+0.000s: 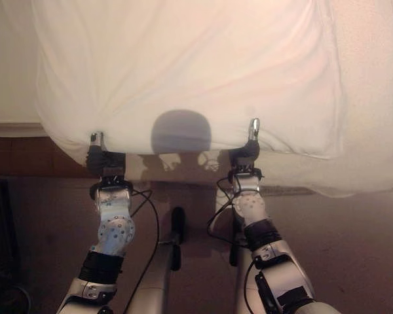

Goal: Make the bed

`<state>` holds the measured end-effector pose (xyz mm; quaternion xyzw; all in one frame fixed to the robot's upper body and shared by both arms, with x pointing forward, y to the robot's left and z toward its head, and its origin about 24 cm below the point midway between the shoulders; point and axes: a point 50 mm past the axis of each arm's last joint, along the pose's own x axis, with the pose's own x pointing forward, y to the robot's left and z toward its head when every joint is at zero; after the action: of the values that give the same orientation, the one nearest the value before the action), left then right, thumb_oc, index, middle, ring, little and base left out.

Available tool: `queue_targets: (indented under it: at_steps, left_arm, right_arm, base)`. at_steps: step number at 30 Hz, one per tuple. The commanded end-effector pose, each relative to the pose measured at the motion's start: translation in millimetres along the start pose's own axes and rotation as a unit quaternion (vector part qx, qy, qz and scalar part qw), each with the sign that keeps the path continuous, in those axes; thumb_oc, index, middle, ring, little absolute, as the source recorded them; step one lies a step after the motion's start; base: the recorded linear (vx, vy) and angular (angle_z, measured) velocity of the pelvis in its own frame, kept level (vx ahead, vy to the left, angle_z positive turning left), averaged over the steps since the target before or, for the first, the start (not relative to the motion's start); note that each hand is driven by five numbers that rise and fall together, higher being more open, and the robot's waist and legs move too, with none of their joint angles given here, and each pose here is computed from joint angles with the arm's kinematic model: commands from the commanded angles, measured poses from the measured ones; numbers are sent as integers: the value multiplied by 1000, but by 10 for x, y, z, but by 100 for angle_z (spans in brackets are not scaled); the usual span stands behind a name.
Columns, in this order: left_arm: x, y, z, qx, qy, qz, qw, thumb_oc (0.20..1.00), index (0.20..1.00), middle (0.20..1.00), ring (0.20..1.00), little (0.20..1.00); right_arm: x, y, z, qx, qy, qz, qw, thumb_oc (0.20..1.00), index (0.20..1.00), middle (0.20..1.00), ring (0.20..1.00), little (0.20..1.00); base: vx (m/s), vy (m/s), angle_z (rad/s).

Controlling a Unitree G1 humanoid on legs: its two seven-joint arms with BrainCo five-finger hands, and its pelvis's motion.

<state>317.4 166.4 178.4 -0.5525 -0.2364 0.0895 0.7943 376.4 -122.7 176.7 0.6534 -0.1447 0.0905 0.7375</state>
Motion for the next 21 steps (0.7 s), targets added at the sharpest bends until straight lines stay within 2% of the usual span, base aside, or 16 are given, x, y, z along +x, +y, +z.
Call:
queue_targets:
  at_steps: [1, 11, 13, 14, 15, 21]
  left_arm:
    - [-1, 224, 784, 47, -167, 24, 985, 200, 200, 200, 200, 200]
    - [44, 407, 958, 62, -201, 76, 975, 200, 200, 200, 200, 200]
    - [44, 440, 984, 65, -205, 82, 973, 200, 200, 200, 200, 200]
    - [43, 441, 984, 65, -205, 82, 973, 200, 200, 200, 200, 200]
    - [41, 455, 994, 64, -208, 86, 972, 200, 200, 200, 200, 200]
    - [42, 541, 1034, 68, -215, 109, 968, 200, 200, 200, 200, 200]
  right_arm:
    - [29, 168, 524, -8, -104, 35, 994, 1000, 1000, 1000, 1000, 1000]
    - [31, 135, 727, -40, -119, 30, 992, 1000, 1000, 1000, 1000, 1000]
    - [28, 138, 749, -40, -122, 33, 991, 495, 495, 495, 495, 495]
    - [28, 136, 749, -40, -122, 33, 991, 495, 495, 495, 495, 495]
    - [27, 146, 783, -45, -126, 35, 990, 200, 200, 200, 200, 200]
    - [5, 147, 827, -47, -131, 41, 989, 200, 200, 200, 200, 200]
  base:
    - [0, 0, 0]
    - [0, 0, 0]
    - [0, 0, 0]
    - [-5, -10, -4]
    - [0, 0, 0]
    - [0, 0, 0]
